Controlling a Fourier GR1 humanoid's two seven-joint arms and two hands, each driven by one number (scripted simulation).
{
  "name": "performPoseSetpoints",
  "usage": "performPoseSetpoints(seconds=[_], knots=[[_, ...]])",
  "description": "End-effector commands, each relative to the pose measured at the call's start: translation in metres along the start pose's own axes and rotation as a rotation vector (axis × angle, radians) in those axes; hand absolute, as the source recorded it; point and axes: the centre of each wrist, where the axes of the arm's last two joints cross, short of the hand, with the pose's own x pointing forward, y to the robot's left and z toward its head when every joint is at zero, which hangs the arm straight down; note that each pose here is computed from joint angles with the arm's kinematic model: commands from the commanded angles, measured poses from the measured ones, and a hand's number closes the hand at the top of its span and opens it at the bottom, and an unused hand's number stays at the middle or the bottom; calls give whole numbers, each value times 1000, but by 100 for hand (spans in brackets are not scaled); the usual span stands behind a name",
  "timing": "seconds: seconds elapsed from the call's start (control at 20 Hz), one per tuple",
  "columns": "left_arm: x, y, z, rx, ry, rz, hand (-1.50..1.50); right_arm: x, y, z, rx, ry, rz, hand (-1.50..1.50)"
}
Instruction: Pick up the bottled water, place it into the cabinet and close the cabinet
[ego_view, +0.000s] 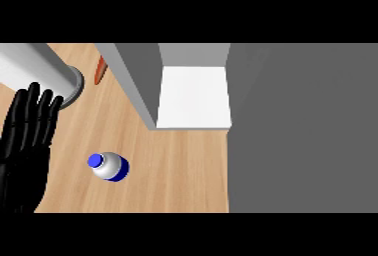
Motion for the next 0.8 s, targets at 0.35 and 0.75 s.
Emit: performPoseSetpoints(seconds=[0.35, 0.75], knots=[[-10, -37, 30, -899, 131, 493, -150, -8, 14, 21, 151, 138, -181, -150], [21, 51, 46, -1103, 208, 598, -150, 33, -7, 53, 154, 194, -212, -150]])
